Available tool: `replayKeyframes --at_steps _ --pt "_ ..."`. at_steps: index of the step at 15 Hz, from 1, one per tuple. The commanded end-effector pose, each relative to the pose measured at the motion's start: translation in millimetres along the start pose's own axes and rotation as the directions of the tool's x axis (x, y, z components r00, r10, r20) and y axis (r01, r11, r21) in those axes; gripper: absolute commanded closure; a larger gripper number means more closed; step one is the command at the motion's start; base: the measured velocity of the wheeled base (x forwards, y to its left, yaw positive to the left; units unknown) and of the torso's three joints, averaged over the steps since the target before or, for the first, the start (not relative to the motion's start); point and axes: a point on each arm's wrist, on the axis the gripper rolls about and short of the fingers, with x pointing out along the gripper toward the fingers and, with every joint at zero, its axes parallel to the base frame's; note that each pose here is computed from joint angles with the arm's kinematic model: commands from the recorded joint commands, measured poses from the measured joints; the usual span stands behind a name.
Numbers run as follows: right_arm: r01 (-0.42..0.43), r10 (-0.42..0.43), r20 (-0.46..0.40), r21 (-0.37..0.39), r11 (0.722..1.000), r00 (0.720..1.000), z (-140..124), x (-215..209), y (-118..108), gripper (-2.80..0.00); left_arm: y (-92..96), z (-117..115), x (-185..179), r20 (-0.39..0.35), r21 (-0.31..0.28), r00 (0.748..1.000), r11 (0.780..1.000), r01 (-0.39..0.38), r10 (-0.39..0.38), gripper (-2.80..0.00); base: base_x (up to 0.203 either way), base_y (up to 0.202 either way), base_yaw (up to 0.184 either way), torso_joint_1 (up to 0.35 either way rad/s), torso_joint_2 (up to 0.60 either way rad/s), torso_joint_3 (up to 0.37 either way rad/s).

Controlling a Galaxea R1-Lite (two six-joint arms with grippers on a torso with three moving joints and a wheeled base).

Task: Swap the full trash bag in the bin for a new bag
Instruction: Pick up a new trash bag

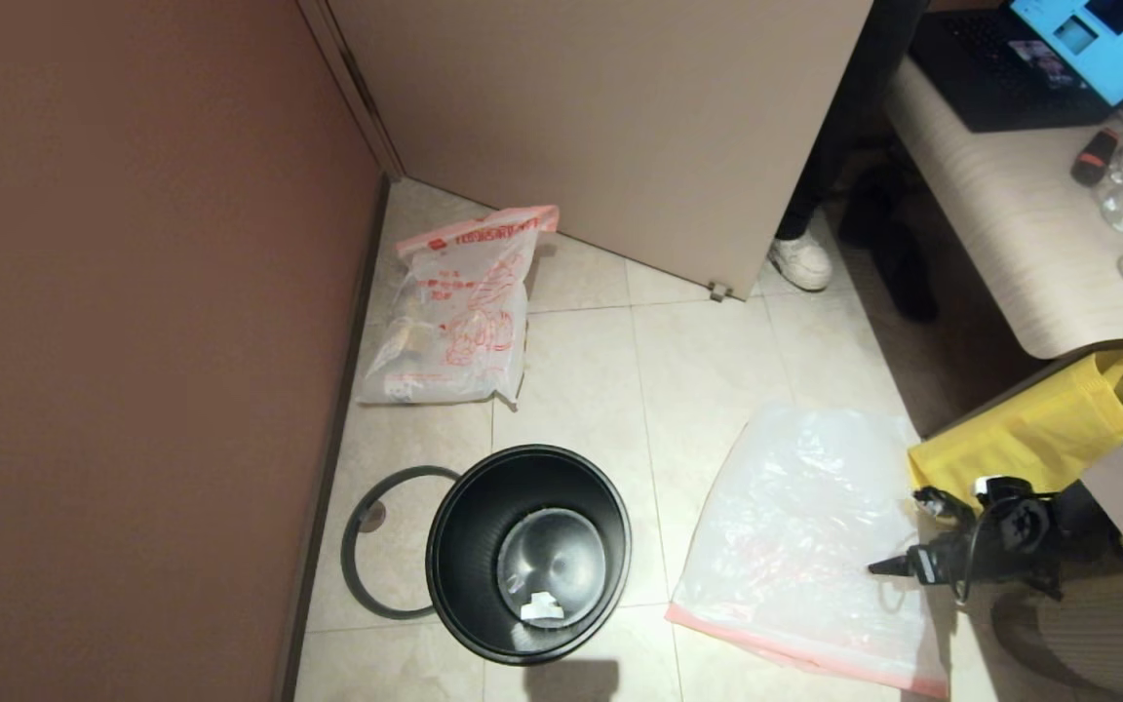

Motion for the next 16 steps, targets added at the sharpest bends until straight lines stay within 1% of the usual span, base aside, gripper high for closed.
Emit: replayKeyframes --at_steps 1,3,4,5,8,10,12,14,16 --pt "-0.027 0.027 -0.059 0.006 1.0 0.998 8.6 3.8 2.1 0.0 0.0 0.1 0.1 -0.002 0.001 1.0 1.0 0.0 0.0 0.0 0.0 0.0 0.0 0.0 0.0 0.0" --pt "-0.019 0.019 -0.084 0.003 1.0 0.996 8.6 7.6 4.1 0.0 0.1 -0.1 0.1 -0.003 0.001 1.0 1.0 0.005 -0.005 0.0 0.0 0.0 0.0 0.0 0.0 0.0" --pt "-0.004 0.004 -0.112 -0.003 1.0 0.994 5.3 14.6 7.9 0.0 0.1 -0.1 0.1 -0.003 0.001 1.0 1.0 0.005 -0.005 0.0 0.0 0.0 0.0 0.0 0.0 0.0" --pt "-0.01 0.01 -0.129 -0.002 1.0 0.992 3.4 16.6 12.0 0.0 0.1 -0.1 0.1 -0.003 0.0 1.0 1.0 0.005 -0.005 0.0 0.0 0.0 0.0 0.0 0.0 0.0" --pt "-0.013 0.012 -0.134 -0.004 1.0 0.991 15.4 0.4 20.1 0.0 0.1 0.1 0.1 -0.001 -0.003 1.0 1.0 0.005 -0.005 0.0 0.0 0.0 0.0 0.0 0.0 0.0" --pt "-0.012 0.011 -0.132 -0.007 1.0 0.991 31.0 -27.9 28.9 0.0 0.2 0.1 0.1 -0.002 -0.006 1.0 1.0 0.002 -0.002 0.0 0.0 0.0 0.0 0.0 0.0 0.0" --pt "-0.028 0.028 -0.13 -0.002 1.0 0.991 45.4 -66.4 46.8 0.0 0.2 0.1 0.1 -0.002 -0.006 1.0 1.0 0.003 -0.003 0.0 0.0 0.0 0.0 0.0 0.0 0.0" --pt "-0.068 0.069 -0.115 0.008 0.998 0.991 55.4 -113.2 72.7 0.0 0.3 0.2 0.2 0.001 -0.01 1.0 1.0 -0.002 0.002 0.0 0.0 0.0 0.0 0.0 0.0 0.0" --pt "-0.112 0.113 -0.077 0.011 0.994 0.991 61.1 -167.4 105.1 0.0 0.3 0.5 0.2 0.004 -0.024 1.0 1.0 -0.005 0.005 0.0 0.0 0.0 0.0 0.0 0.0 0.0"
